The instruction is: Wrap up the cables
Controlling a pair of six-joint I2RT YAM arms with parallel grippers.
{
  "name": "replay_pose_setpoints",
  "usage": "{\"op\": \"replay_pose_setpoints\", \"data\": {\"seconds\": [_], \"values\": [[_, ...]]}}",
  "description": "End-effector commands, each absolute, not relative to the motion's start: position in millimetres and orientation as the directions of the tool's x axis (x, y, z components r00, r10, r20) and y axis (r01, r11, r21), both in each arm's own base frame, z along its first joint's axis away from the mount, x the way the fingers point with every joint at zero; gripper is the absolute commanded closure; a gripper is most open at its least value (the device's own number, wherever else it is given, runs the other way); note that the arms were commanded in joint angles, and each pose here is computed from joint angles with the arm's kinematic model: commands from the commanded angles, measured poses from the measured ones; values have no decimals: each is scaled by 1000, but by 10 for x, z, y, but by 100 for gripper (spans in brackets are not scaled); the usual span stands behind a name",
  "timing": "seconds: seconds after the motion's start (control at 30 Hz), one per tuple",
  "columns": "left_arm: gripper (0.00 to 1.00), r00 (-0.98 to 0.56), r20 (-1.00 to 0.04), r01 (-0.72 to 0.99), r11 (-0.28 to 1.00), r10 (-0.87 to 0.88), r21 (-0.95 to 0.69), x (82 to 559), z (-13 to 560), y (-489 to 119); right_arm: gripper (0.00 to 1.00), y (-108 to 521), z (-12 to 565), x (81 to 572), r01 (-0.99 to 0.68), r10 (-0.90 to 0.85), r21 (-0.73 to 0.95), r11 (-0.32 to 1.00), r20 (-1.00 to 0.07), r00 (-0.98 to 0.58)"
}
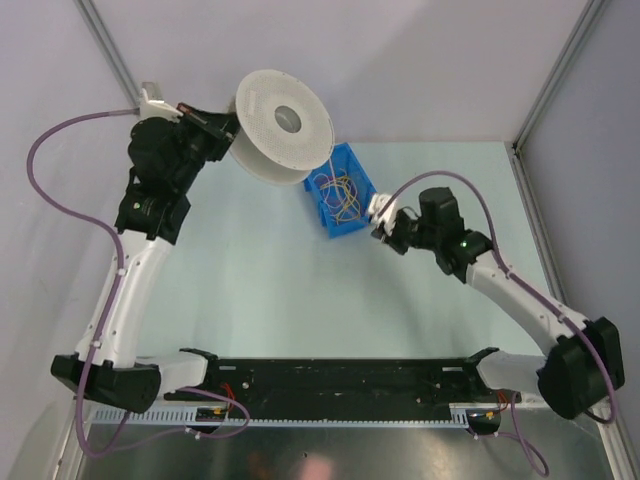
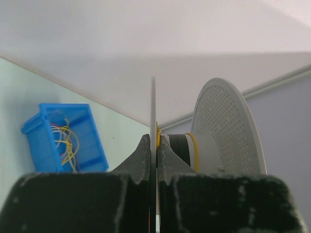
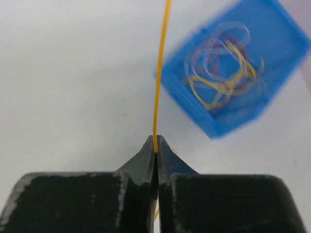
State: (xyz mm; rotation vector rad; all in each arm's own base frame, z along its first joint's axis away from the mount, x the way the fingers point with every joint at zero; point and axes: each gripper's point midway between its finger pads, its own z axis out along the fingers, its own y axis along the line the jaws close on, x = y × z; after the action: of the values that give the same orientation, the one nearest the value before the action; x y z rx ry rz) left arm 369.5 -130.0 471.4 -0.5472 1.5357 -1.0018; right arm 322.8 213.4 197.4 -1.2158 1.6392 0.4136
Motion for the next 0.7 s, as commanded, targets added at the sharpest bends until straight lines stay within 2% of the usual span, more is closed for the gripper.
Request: {"op": "replay_pose_setpoints", "data": {"seconds": [0.0,0.2,0.43,0.53,0.67], "values": [[100,-123,-597,86,591,-793,-802,3882,4717,-1213,100,2488,2258,2623,-875,-536,-448,183,-792,293],[100,-139,-759,-16,768,-636,-640,4032,4260,-1397,100,2809,2628,2142,-785,-473,-619,30,-700,534],[100,-232,-873,-35,901,-429,-433,4173,3707,-1717,100,3000,3035,2030,-689,-417,-724,22,-633,652],[100,-301,-896,61,931,-326,-359,4116,3512,-1958,100,3010,3206,2188,-643,-431,-763,63,-602,672],[100,-342,-922,278,918,-182,-284,3910,3396,-2309,100,2960,3435,2481,-605,-459,-785,132,-590,664]]}}
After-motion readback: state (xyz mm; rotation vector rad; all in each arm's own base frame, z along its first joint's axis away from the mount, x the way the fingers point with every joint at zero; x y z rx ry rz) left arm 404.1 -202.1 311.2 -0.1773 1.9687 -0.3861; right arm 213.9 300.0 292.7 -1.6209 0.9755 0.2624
